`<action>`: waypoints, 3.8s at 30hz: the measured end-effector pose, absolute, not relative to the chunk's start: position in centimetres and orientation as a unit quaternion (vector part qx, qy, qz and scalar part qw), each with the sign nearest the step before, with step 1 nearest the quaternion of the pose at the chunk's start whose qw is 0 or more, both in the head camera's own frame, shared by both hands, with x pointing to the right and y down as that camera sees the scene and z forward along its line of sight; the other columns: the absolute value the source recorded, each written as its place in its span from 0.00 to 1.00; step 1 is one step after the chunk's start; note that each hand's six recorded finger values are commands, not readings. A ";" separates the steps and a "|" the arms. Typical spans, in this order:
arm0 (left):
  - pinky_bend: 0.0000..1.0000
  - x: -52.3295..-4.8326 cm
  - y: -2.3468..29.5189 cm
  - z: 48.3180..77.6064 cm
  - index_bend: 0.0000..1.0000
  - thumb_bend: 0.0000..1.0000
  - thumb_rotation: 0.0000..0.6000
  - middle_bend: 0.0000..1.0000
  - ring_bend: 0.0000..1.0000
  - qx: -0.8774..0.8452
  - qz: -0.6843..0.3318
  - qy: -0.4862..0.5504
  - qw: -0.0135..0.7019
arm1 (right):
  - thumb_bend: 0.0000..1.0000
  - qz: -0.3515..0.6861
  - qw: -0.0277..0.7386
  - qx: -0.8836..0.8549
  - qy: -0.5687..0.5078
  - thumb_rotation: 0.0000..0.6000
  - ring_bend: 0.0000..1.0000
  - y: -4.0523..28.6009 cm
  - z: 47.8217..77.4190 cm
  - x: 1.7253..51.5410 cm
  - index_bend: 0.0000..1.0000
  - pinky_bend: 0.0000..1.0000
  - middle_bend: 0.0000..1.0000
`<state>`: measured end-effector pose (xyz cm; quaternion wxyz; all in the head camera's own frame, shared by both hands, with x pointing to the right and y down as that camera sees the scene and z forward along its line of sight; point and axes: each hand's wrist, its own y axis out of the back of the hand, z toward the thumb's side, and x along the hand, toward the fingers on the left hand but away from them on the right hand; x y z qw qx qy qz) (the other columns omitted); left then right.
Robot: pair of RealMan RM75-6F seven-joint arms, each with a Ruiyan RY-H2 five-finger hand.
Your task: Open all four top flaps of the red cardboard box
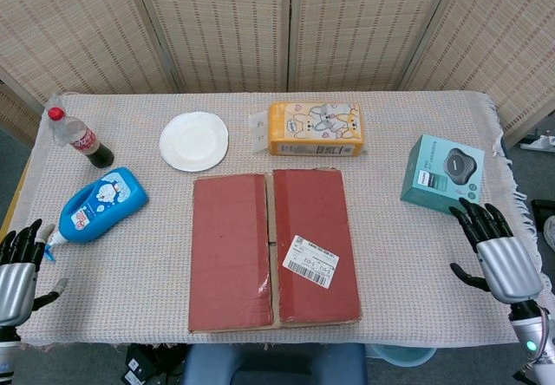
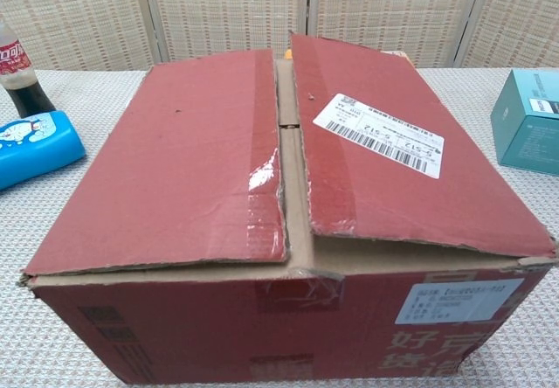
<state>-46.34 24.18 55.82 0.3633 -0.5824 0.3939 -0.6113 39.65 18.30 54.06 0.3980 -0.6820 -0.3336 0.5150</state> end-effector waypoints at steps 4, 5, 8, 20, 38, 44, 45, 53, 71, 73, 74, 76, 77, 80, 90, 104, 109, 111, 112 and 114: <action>0.00 -46.4 24.3 55.7 0.07 0.29 1.00 0.04 0.09 -0.583 -0.611 0.394 0.362 | 0.26 0.465 0.409 -0.726 -0.299 1.00 0.07 16.7 52.9 35.8 0.06 0.00 0.06; 0.00 -46.4 24.4 55.6 0.07 0.29 1.00 0.04 0.09 -0.583 -0.612 0.394 0.362 | 0.26 0.454 0.411 -0.736 -0.289 1.00 0.07 16.3 52.6 34.8 0.06 0.00 0.06; 0.00 -46.5 24.5 55.4 0.08 0.29 1.00 0.05 0.09 -0.581 -0.613 0.396 0.361 | 0.26 0.422 0.422 -0.762 -0.251 1.00 0.07 15.4 52.0 31.6 0.09 0.00 0.09; 0.00 -47.2 25.1 54.3 0.11 0.29 1.00 0.05 0.10 -0.570 -0.619 0.403 0.358 | 0.14 0.316 0.396 -0.857 -0.093 0.66 0.08 14.8 51.8 18.7 0.17 0.00 0.12; 0.00 -47.3 25.4 54.7 0.12 0.29 1.00 0.05 0.10 -0.574 -0.627 0.399 0.344 | 0.12 0.268 0.364 -0.892 -0.001 0.60 0.12 15.3 52.3 10.0 0.29 0.00 0.23; 0.00 -47.6 25.6 54.6 0.12 0.29 1.00 0.05 0.10 -0.571 -0.631 0.400 0.340 | 0.12 0.277 0.380 -0.882 0.019 0.60 0.15 15.6 52.9 9.6 0.37 0.00 0.32; 0.00 -47.7 25.6 54.6 0.12 0.29 1.00 0.05 0.10 -0.571 -0.631 0.400 0.340 | 0.12 0.280 0.383 -0.880 0.020 0.60 0.16 15.6 53.0 9.6 0.38 0.00 0.34; 0.00 -47.6 25.4 54.6 0.12 0.29 1.00 0.05 0.10 -0.572 -0.628 0.402 0.342 | 0.12 0.291 0.396 -0.871 0.014 0.60 0.26 15.6 53.1 10.0 0.46 0.00 0.45; 0.00 -47.3 23.4 53.8 0.14 0.29 1.00 0.06 0.10 -0.571 -0.617 0.403 0.361 | 0.12 0.291 0.409 -0.861 -0.082 0.59 0.35 14.0 49.0 14.4 0.51 0.00 0.50; 0.00 -47.2 23.0 53.7 0.14 0.29 1.00 0.06 0.11 -0.573 -0.613 0.402 0.367 | 0.12 0.292 0.411 -0.858 -0.097 0.59 0.35 13.8 48.2 15.4 0.52 0.00 0.51; 0.00 -47.0 22.8 53.6 0.14 0.29 1.00 0.06 0.11 -0.574 -0.611 0.401 0.370 | 0.12 0.293 0.412 -0.857 -0.103 0.59 0.35 13.7 47.8 15.8 0.52 0.00 0.51; 0.00 -46.7 22.3 53.6 0.15 0.29 1.00 0.07 0.12 -0.579 -0.605 0.399 0.374 | 0.12 0.294 0.414 -0.854 -0.116 0.59 0.35 13.6 47.1 16.8 0.52 0.00 0.51; 0.00 -46.5 22.1 53.6 0.15 0.29 1.00 0.08 0.12 -0.584 -0.600 0.397 0.375 | 0.12 0.295 0.414 -0.852 -0.122 0.59 0.35 13.6 46.8 17.3 0.52 0.00 0.51; 0.00 -45.8 21.3 53.6 0.15 0.29 1.00 0.08 0.13 -0.601 -0.586 0.393 0.375 | 0.12 0.298 0.414 -0.848 -0.143 0.59 0.35 13.6 45.9 18.8 0.52 0.00 0.51; 0.00 -41.0 17.7 53.2 0.17 0.29 1.00 0.13 0.17 -0.699 -0.492 0.367 0.367 | 0.12 0.321 0.372 -0.847 -0.201 0.59 0.35 15.0 44.0 24.5 0.53 0.00 0.51; 0.00 -30.7 13.4 52.4 0.19 0.29 1.00 0.17 0.18 -0.817 -0.339 0.277 0.375 | 0.12 0.385 0.308 -0.830 -0.262 0.59 0.35 16.9 45.4 32.0 0.53 0.00 0.49; 0.00 -26.7 13.3 52.6 0.20 0.27 0.85 0.19 0.19 -0.848 -0.295 0.232 0.375 | 0.12 0.388 0.296 -0.824 -0.287 0.59 0.34 17.2 45.7 33.4 0.53 0.00 0.47; 0.00 -25.3 13.4 52.7 0.21 0.27 0.76 0.20 0.20 -0.858 -0.279 0.215 0.374 | 0.11 0.385 0.295 -0.822 -0.298 0.59 0.34 17.1 45.7 33.8 0.53 0.00 0.47; 0.00 -24.4 13.5 52.7 0.22 0.26 0.71 0.21 0.20 -0.864 -0.268 0.203 0.373 | 0.12 0.384 0.295 -0.821 -0.303 0.59 0.34 17.1 45.7 34.0 0.53 0.00 0.47; 0.00 -23.0 13.6 52.7 0.24 0.26 0.61 0.22 0.22 -0.873 -0.254 0.187 0.373 | 0.12 0.381 0.294 -0.820 -0.310 0.59 0.33 17.1 45.7 34.3 0.52 0.00 0.46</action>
